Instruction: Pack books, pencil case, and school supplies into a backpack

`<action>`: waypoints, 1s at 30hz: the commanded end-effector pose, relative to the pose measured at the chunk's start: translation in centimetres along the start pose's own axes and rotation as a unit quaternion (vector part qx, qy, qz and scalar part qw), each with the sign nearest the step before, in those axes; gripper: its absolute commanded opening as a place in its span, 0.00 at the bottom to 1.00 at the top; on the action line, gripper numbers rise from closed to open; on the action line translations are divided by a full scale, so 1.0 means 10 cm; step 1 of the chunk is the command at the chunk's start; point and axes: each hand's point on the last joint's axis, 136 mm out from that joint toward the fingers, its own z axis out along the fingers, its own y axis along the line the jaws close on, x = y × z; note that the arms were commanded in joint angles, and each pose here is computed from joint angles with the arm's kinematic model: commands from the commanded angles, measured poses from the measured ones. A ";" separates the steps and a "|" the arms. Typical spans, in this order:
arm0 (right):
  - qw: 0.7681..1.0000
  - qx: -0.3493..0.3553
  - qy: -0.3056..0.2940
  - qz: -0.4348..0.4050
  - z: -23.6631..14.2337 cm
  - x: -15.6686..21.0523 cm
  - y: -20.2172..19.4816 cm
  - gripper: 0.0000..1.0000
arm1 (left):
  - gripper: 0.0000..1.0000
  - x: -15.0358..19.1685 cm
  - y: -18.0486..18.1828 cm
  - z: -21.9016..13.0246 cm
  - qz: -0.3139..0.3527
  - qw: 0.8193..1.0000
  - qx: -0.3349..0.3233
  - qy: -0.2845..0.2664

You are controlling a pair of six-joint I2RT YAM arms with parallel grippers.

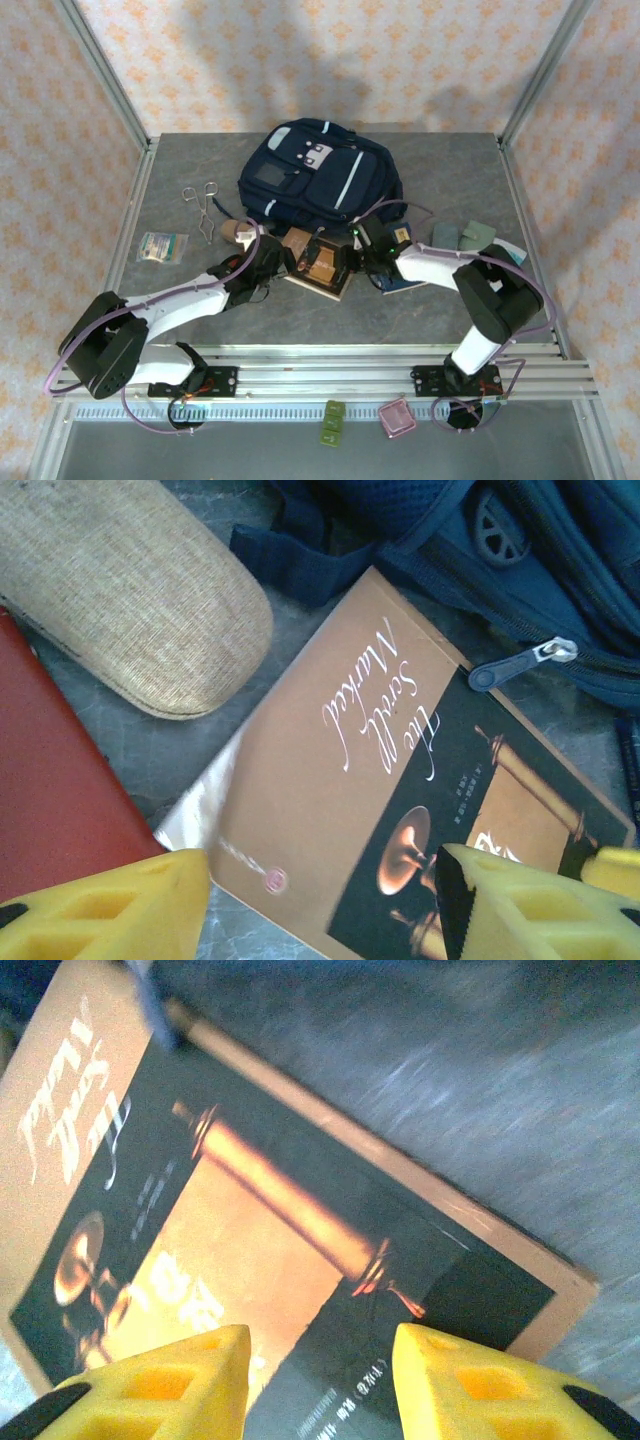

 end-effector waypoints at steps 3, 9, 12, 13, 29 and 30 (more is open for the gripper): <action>0.997 -0.024 0.074 -0.021 -0.16 0.54 0.24 0.47 | 0.63 0.15 0.19 -0.06 -0.009 0.999 -0.023 0.026; 1.000 -0.004 -0.020 -0.019 -0.41 -0.04 0.27 0.61 | 0.63 0.37 0.15 -0.05 -0.016 0.998 -0.002 0.058; 1.000 0.007 -0.030 0.002 -0.37 -0.17 0.15 0.62 | 0.62 0.45 0.13 0.01 -0.005 0.997 -0.011 0.071; 0.999 0.012 -0.030 0.007 -0.34 -0.18 0.09 0.62 | 0.62 0.48 0.14 0.04 -0.001 0.997 -0.019 0.076; 0.998 -0.032 0.046 0.036 0.03 0.19 -0.12 0.56 | 0.25 0.89 0.46 0.30 0.038 0.985 -0.098 0.139; 0.997 -0.047 0.054 0.034 0.04 0.23 -0.08 0.55 | 0.20 0.91 0.47 0.31 0.038 0.984 -0.098 0.143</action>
